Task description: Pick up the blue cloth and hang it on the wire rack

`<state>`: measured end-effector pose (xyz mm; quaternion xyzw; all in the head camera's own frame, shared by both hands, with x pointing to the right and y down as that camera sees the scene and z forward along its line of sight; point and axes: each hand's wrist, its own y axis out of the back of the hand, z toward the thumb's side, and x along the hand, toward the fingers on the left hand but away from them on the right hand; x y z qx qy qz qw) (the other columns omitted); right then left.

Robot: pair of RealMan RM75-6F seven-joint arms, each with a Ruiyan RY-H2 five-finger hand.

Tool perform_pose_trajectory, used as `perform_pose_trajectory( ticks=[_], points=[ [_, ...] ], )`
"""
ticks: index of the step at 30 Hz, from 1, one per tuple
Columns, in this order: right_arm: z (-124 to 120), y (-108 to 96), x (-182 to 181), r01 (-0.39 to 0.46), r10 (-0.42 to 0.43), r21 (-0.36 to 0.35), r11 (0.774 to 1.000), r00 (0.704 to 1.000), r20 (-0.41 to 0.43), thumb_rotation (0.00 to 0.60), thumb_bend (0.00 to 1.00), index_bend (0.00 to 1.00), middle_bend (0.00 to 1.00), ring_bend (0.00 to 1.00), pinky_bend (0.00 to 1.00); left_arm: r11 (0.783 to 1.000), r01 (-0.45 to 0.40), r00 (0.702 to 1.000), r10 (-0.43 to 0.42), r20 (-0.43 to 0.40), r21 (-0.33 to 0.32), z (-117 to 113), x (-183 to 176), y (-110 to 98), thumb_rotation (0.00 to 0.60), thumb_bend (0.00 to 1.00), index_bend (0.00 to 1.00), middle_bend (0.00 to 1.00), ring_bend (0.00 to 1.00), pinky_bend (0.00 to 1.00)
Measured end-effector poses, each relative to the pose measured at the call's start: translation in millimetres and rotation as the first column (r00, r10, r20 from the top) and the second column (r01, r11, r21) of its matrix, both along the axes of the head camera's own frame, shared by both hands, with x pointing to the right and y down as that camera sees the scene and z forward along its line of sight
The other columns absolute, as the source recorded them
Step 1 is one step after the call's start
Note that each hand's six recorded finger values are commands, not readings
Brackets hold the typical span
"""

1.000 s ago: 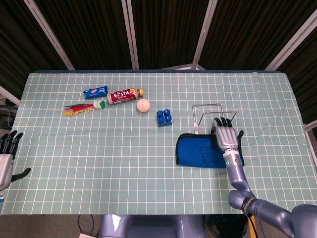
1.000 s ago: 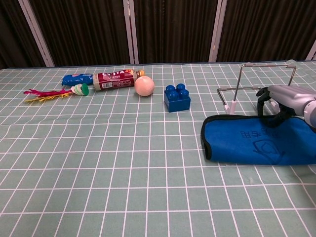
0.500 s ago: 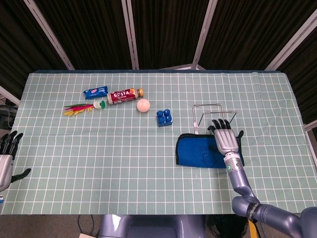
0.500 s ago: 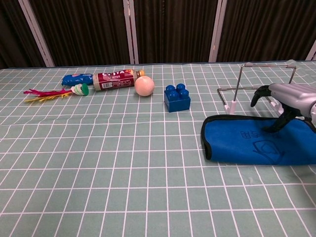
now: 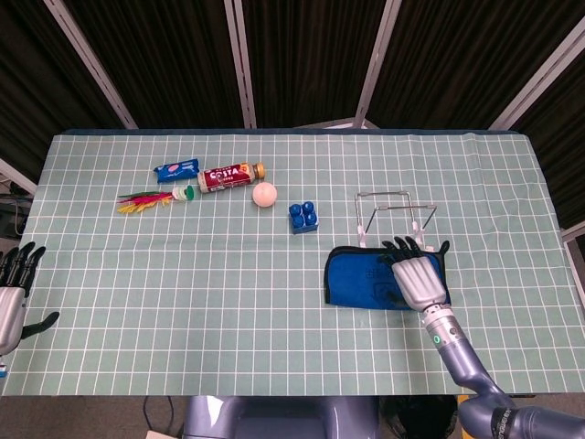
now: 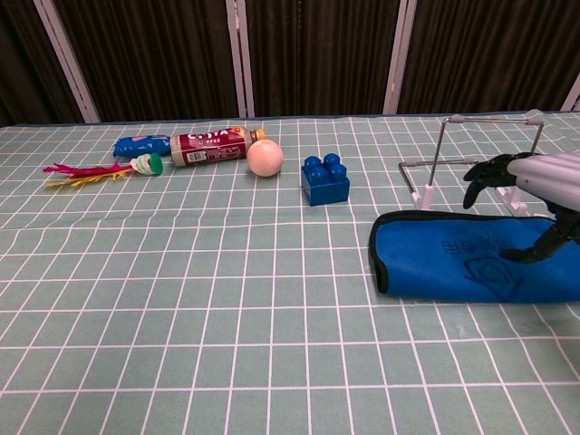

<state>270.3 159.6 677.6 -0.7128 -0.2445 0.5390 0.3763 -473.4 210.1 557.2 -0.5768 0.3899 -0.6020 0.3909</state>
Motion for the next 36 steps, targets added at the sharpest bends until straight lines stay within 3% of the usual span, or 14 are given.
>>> perform_pose_trajectory(
  ticks=[3,5,9,13,14,19,25,36],
  points=[
    [-4.4,2.2,-19.3,0.132,-0.132,0.023,0.991,0.991,0.02,0.6,0.21,0.27,0.08,0.0,0.0,1.0,-0.005,1.0,0.005,0.001,0.0,0.8,0.1,-0.8,0.6,0.0,0.0,0.0,0.0,0.0],
    [-5.5,1.9,-35.0,0.238,-0.239,0.049,0.97,0.971,0.022,0.6,0.21,0.27,0.08,0.0,0.0,1.0,-0.004,1.0,0.004,0.002,0.002,0.6,-0.5,-1.5,0.6,0.0,0.0,0.0,0.0,0.0],
    [-1.6,-3.2,-64.5,0.432,-0.434,0.109,0.895,0.901,-0.014,0.6,0.22,0.27,0.08,0.0,0.0,1.0,0.001,1.0,-0.001,0.006,0.006,0.5,-3.4,-3.1,0.6,0.0,0.0,0.0,0.0,0.0],
    [13.5,-11.1,-96.2,0.587,-0.583,0.135,0.798,0.809,-0.076,0.6,0.22,0.27,0.08,0.0,0.0,1.0,0.012,1.0,-0.012,0.014,0.004,1.5,-7.7,-4.8,0.6,0.0,0.0,0.0,0.0,0.0],
    [18.5,-12.9,-103.9,0.621,-0.614,0.133,0.772,0.784,-0.095,0.6,0.22,0.28,0.08,0.0,0.0,1.0,0.015,1.0,-0.015,0.016,0.004,1.8,-8.7,-5.2,0.6,0.0,0.0,0.0,0.0,0.0],
    [30.4,-15.5,-125.1,0.718,-0.701,0.124,0.685,0.696,-0.157,0.6,0.22,0.31,0.08,0.0,0.0,1.0,0.025,0.999,-0.025,0.024,-0.001,3.8,-12.9,-6.7,0.6,0.0,0.0,0.0,0.0,0.0],
    [33.2,-15.2,-131.2,0.757,-0.737,0.119,0.642,0.653,-0.177,0.6,0.22,0.33,0.08,0.0,0.0,0.999,0.038,0.999,-0.038,0.035,-0.012,7.3,-18.3,-7.4,0.6,0.0,0.0,0.0,0.0,0.0],
    [36.2,-18.8,-119.6,0.789,-0.758,0.11,0.604,0.612,-0.228,0.6,0.22,0.33,0.08,0.0,0.0,0.999,0.034,0.999,-0.033,0.041,-0.012,9.2,-17.2,-8.5,0.6,0.0,0.0,0.0,0.0,0.0]
  ],
)
